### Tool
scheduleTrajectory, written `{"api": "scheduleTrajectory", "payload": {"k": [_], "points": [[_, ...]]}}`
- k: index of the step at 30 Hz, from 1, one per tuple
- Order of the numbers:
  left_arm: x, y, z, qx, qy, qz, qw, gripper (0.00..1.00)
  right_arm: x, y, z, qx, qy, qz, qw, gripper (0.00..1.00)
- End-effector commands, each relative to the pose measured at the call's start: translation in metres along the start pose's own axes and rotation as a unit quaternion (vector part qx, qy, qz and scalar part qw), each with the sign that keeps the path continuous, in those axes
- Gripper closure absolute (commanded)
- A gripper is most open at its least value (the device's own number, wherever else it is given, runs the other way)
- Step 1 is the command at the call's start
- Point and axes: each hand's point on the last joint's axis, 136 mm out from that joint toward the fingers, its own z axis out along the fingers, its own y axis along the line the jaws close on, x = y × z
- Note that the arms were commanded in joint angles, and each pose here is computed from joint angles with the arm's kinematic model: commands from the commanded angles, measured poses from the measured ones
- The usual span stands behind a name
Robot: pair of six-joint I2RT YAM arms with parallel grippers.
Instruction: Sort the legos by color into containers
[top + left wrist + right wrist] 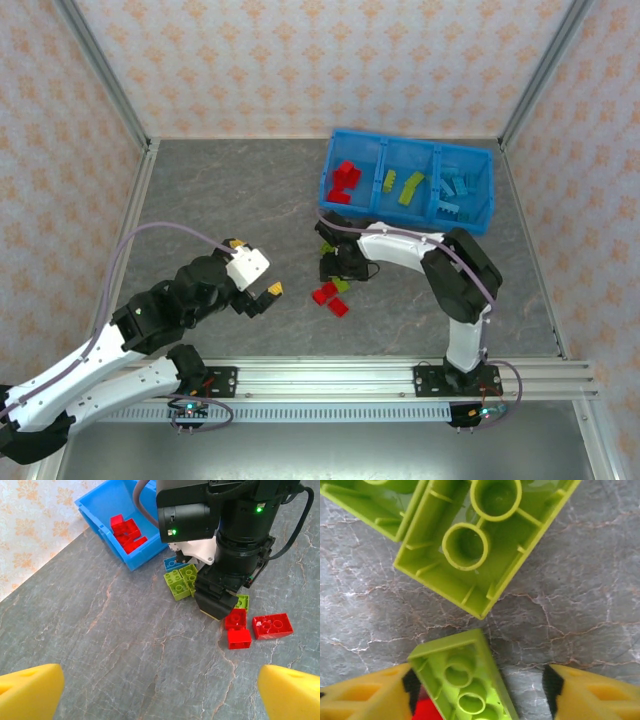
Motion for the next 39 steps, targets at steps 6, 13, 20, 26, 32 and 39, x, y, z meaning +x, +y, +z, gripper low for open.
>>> {"api": "scheduleTrajectory", "payload": {"k": [6, 13, 20, 26, 32, 39], "points": [[0.005, -0.002, 0.003, 0.007, 0.013, 0.016, 1.0, 0.0, -0.001, -0.037, 0.005, 0.092, -0.027, 0.017, 0.995, 0.56], [0.004, -0.009, 0.002, 0.025, 0.008, 0.018, 0.999, 0.0, 0.008, -0.056, -0.01, 0.099, -0.05, 0.034, 0.993, 0.75], [-0.008, -0.045, -0.008, 0.13, -0.046, 0.032, 0.99, 0.0, -0.007, -0.057, -0.06, -0.001, -0.123, 0.089, 0.988, 0.8], [-0.008, -0.036, -0.007, 0.105, -0.044, 0.03, 0.993, 0.0, -0.064, -0.102, -0.137, -0.013, -0.245, 0.158, 0.957, 0.81], [-0.008, -0.02, -0.006, 0.061, -0.037, 0.017, 0.997, 0.0, -0.157, -0.154, -0.176, 0.052, -0.295, 0.168, 0.939, 0.81], [-0.01, -0.006, -0.012, 0.022, -0.054, 0.0, 0.998, 0.0, -0.242, -0.192, -0.157, 0.068, -0.291, 0.207, 0.931, 0.77]]}}
